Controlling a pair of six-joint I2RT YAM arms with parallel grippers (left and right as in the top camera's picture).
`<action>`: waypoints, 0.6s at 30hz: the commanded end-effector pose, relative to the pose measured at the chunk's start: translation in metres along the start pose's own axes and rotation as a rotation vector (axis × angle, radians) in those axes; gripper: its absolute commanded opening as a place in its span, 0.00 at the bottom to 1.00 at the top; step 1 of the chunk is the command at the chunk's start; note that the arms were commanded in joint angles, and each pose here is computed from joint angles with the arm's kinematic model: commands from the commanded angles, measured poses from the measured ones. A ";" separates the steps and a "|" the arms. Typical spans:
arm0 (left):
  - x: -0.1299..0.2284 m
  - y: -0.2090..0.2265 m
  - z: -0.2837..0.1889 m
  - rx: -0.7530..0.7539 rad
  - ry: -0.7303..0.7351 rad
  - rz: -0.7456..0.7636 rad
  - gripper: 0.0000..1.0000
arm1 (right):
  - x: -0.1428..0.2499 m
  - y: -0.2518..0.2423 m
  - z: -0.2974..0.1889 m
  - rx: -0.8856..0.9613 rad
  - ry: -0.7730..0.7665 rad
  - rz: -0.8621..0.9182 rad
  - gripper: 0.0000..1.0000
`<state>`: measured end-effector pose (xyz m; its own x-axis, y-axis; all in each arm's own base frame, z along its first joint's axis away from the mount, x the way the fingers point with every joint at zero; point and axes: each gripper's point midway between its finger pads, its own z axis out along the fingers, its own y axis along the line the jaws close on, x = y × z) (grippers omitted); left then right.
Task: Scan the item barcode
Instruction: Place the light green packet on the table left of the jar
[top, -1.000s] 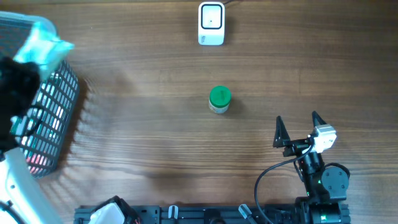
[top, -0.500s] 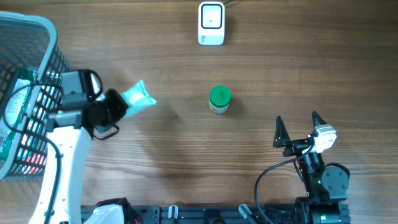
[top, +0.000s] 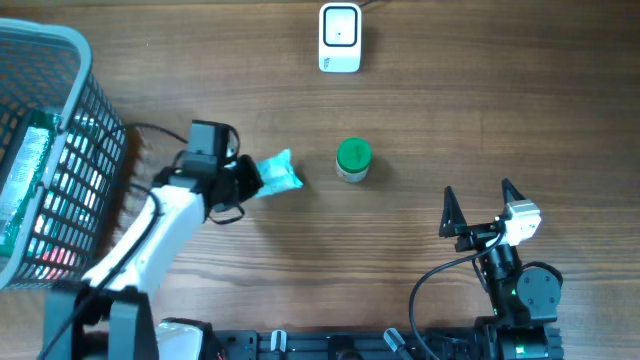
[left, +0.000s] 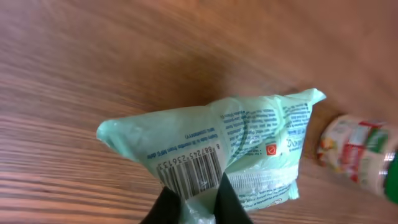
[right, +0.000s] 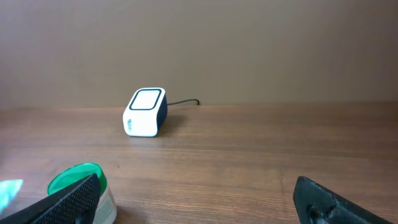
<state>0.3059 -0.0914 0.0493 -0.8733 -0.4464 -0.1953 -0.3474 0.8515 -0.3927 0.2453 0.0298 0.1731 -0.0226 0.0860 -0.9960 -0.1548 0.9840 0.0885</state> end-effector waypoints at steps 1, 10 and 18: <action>0.006 0.008 0.007 -0.072 -0.001 0.018 0.39 | -0.003 -0.001 0.000 0.010 -0.013 -0.010 1.00; -0.026 -0.028 -0.058 -0.013 -0.132 0.079 1.00 | -0.003 -0.001 0.000 0.010 -0.013 -0.010 1.00; -0.120 -0.035 -0.256 -0.162 -0.725 0.024 1.00 | -0.003 -0.001 0.000 0.010 -0.013 -0.010 1.00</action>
<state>0.3328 -0.0473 0.2448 -0.6660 -0.4423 -0.6006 -0.3199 0.8968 -0.3057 0.2453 0.0298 0.1731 -0.0226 0.0860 -0.9960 -0.1548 0.9840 0.0885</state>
